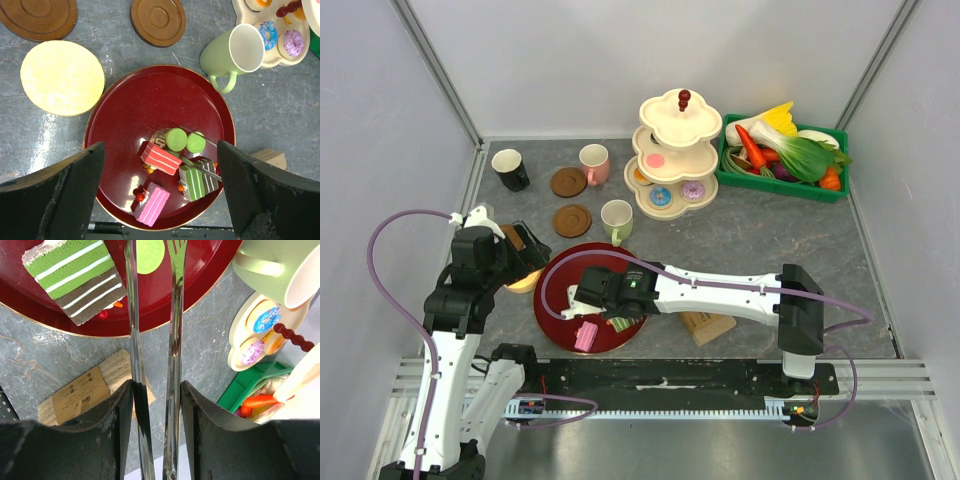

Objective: Serve the afternoon tea

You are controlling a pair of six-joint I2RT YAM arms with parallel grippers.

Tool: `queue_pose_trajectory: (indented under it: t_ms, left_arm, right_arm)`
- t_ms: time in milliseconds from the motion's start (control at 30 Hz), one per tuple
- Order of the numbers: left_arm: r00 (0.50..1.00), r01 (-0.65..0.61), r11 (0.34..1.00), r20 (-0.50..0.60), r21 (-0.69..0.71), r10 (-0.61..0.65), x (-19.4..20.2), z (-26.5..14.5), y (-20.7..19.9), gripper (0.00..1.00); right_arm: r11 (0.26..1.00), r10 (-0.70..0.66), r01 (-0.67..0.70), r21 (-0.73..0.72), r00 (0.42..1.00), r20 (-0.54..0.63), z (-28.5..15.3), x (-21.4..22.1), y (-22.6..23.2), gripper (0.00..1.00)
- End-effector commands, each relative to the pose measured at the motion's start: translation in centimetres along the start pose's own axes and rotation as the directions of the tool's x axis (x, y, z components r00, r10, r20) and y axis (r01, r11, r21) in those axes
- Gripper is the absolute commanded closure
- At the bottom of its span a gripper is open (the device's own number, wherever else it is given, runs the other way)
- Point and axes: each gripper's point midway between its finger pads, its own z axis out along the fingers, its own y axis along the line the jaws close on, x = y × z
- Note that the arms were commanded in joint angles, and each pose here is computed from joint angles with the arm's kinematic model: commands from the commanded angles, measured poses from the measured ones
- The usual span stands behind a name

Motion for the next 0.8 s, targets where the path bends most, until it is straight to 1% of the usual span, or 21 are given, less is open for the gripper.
queue_pose_trajectory:
  t_ms: [0, 300, 567, 767]
  left_arm:
    - [0.999, -0.033, 0.999, 0.029, 0.005, 0.033, -0.9, -0.3, -0.1, 0.02]
    - [0.999, -0.031, 0.999, 0.033, 0.007, 0.031, -1.0, -0.3, -0.2, 0.02]
    - [1.000, -0.023, 1.000, 0.020, 0.021, 0.023, -0.7, -0.1, -0.5, 0.02]
    - [1.000, -0.015, 1.000, 0.018, 0.024, 0.015, -0.8, 0.0, -0.6, 0.02]
  right_arm:
    - [0.998, 0.018, -0.018, 0.055, 1.000, 0.001, -1.2, 0.0, -1.7, 0.52]
    - [0.992, 0.047, -0.049, 0.119, 0.999, 0.018, -1.8, -0.3, -3.1, 0.58]
    - [0.982, 0.088, -0.099, 0.161, 0.993, 0.077, -2.7, -1.0, -4.1, 0.62]
    - [0.968, 0.138, -0.162, 0.193, 0.981, 0.134, -3.5, -1.2, -4.9, 0.66]
